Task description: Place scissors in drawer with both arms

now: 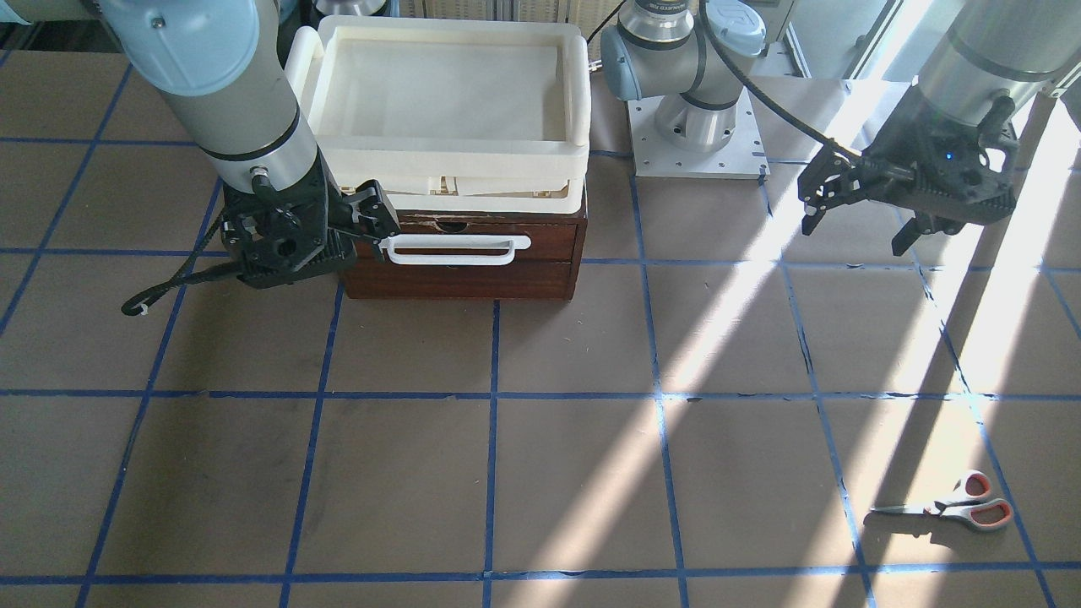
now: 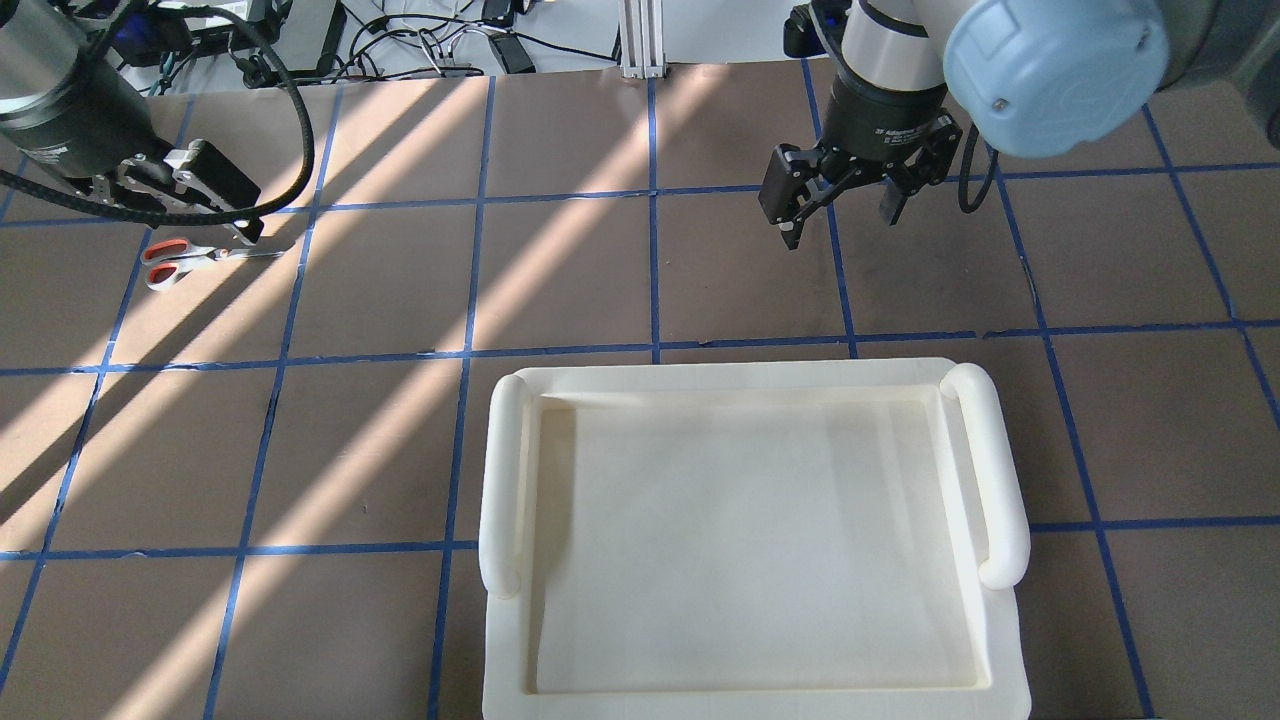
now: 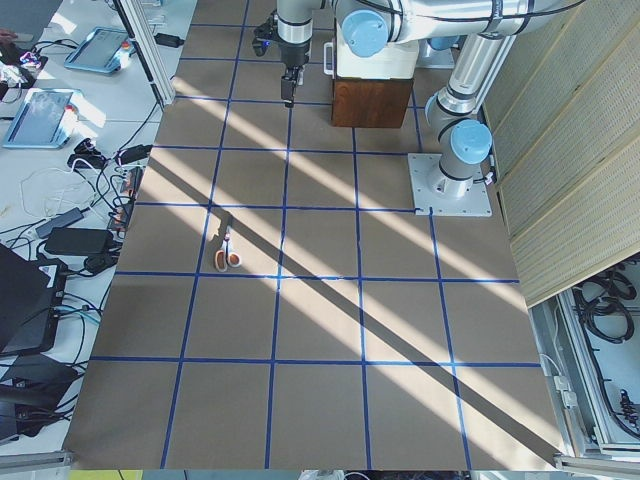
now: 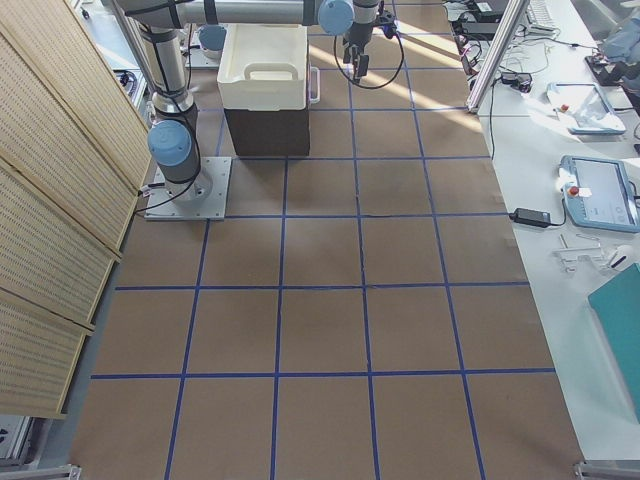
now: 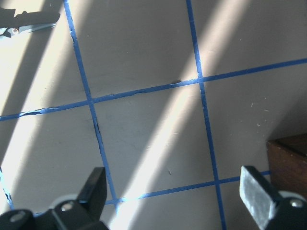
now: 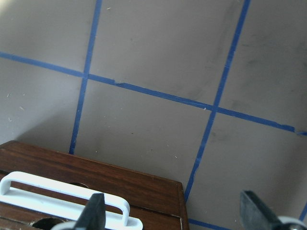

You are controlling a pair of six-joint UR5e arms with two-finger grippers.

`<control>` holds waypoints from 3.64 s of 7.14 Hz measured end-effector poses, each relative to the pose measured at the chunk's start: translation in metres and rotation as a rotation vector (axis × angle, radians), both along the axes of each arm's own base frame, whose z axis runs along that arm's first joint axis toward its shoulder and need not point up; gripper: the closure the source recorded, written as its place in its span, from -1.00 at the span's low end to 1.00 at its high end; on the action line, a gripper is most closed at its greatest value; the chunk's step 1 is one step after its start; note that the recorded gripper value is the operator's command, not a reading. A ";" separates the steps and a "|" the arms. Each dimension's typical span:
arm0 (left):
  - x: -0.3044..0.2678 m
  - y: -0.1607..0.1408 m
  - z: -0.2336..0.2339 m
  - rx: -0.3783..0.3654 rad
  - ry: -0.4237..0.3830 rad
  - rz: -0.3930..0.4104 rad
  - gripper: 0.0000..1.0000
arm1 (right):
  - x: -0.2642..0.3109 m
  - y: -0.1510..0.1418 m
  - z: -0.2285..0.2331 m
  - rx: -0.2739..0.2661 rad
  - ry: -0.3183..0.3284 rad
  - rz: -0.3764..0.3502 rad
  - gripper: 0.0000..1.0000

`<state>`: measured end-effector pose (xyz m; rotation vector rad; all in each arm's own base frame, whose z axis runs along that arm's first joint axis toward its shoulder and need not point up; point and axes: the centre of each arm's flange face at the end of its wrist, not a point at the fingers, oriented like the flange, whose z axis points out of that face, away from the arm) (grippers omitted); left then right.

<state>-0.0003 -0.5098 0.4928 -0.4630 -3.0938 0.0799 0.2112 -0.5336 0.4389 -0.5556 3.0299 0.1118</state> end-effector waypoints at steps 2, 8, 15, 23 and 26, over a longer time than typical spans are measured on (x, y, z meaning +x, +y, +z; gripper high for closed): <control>0.048 -0.018 -0.023 0.009 -0.015 -0.226 -1.00 | 0.021 -0.010 -0.024 0.024 -0.067 0.328 -1.00; 0.160 -0.090 -0.127 -0.007 -0.152 -0.922 -1.00 | 0.064 -0.031 -0.091 0.286 -0.282 0.972 -1.00; 0.239 -0.142 -0.275 -0.073 -0.123 -1.115 -1.00 | 0.120 -0.004 -0.155 0.348 -0.310 1.294 -0.97; 0.255 -0.173 -0.322 -0.083 -0.093 -1.135 -0.82 | 0.112 -0.002 -0.160 0.353 -0.296 1.309 -0.42; 0.250 -0.175 -0.329 -0.080 -0.083 -1.135 -0.82 | 0.115 -0.014 -0.154 0.297 -0.281 1.341 -0.41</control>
